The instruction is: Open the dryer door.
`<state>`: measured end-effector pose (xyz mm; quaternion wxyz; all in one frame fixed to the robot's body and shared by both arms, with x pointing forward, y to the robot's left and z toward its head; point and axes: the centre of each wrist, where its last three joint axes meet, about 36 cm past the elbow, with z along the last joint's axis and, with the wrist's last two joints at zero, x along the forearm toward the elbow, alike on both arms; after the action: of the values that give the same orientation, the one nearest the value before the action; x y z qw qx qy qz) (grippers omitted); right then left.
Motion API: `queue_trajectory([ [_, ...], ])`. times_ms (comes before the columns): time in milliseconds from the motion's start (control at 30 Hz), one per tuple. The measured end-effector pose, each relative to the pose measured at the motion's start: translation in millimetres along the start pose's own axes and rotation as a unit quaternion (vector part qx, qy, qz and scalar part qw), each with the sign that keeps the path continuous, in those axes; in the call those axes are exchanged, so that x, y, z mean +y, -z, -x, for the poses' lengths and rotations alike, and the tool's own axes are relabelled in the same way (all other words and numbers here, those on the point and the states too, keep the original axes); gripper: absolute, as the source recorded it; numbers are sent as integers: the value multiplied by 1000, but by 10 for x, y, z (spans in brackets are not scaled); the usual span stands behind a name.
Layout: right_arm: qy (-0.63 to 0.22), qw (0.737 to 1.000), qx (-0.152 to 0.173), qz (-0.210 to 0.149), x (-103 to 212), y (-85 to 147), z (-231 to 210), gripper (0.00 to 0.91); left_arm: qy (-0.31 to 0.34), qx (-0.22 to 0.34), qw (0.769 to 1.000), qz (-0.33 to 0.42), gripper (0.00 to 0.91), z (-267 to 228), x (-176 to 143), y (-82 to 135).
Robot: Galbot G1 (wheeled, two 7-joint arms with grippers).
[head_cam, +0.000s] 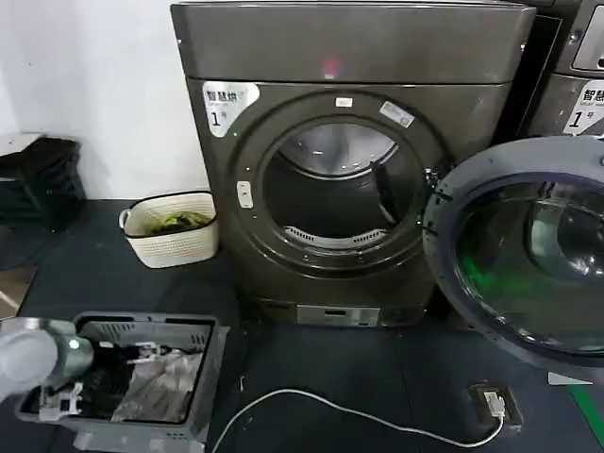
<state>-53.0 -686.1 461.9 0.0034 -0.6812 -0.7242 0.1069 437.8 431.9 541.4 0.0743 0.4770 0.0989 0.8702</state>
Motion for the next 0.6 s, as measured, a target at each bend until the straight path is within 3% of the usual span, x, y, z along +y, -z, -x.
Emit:
queue_trajectory([
  [600, 2, 1000, -5, -9, -4, -78, -23, 907, -49, 14, 999, 18, 907, 57, -125, 9],
])
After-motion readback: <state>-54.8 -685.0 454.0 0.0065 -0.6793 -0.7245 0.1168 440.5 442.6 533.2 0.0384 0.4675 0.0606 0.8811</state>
